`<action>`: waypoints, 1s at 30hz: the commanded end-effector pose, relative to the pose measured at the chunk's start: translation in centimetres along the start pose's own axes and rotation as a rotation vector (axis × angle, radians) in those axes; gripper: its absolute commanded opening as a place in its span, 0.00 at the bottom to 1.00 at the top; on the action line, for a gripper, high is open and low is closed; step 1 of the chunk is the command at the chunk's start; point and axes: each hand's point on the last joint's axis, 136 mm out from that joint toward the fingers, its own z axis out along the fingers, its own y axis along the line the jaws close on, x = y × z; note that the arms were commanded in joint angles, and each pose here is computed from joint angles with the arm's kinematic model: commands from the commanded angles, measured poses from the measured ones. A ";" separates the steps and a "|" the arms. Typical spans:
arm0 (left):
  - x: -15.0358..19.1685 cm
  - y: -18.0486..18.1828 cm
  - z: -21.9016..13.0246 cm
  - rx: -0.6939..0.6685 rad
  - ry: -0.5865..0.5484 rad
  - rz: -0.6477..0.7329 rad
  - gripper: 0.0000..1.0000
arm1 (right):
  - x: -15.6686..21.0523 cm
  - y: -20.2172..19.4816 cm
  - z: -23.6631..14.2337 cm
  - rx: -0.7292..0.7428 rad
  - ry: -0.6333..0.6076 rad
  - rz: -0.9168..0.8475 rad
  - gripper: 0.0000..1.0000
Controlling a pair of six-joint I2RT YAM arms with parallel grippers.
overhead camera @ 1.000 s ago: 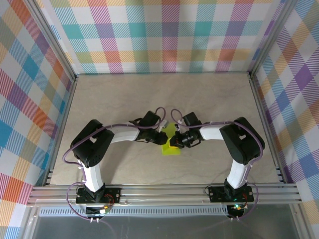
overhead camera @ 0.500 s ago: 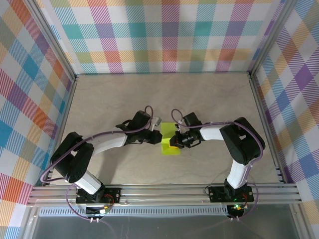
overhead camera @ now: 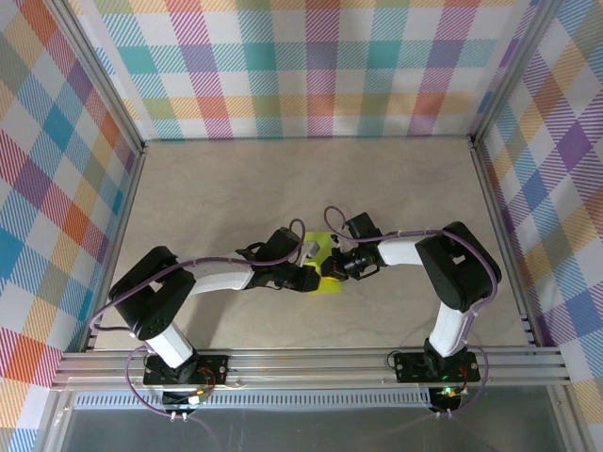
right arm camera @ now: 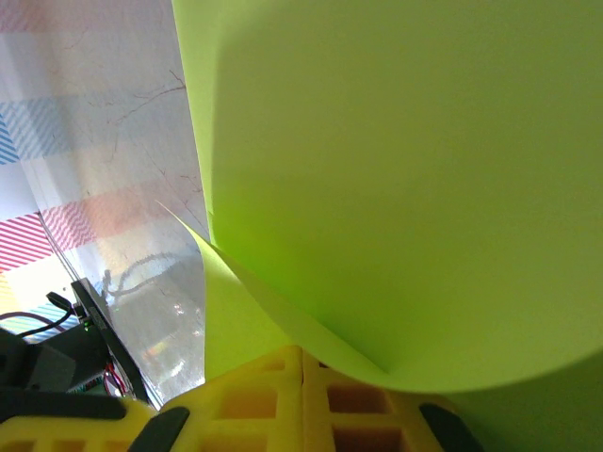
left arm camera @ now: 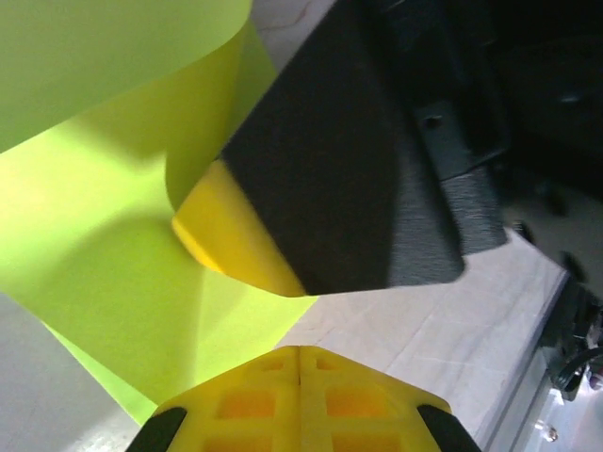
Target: Fold a paper plane with a square sheet of paper (fold left side to right side)
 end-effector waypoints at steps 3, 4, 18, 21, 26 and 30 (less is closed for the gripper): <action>-0.7 0.0 0.7 -0.008 -0.010 0.010 0.00 | 2.2 -3.3 0.7 0.111 0.056 0.088 0.00; -0.7 0.1 0.8 -0.014 -0.009 0.010 0.00 | 2.2 -3.3 0.7 0.112 0.057 0.087 0.00; -0.2 1.8 1.0 -0.090 0.000 -0.001 0.00 | 2.4 -3.8 0.8 0.129 0.066 0.092 0.00; 0.0 2.2 1.0 -0.105 0.004 -0.003 0.00 | 2.4 -3.7 0.8 0.127 0.064 0.089 0.00; 0.2 2.6 0.9 -0.121 0.002 -0.006 0.00 | 2.5 -3.9 0.7 0.135 0.068 0.092 0.00; 0.5 2.8 0.9 -0.125 0.007 -0.008 0.00 | 2.5 -3.9 0.7 0.137 0.067 0.089 0.00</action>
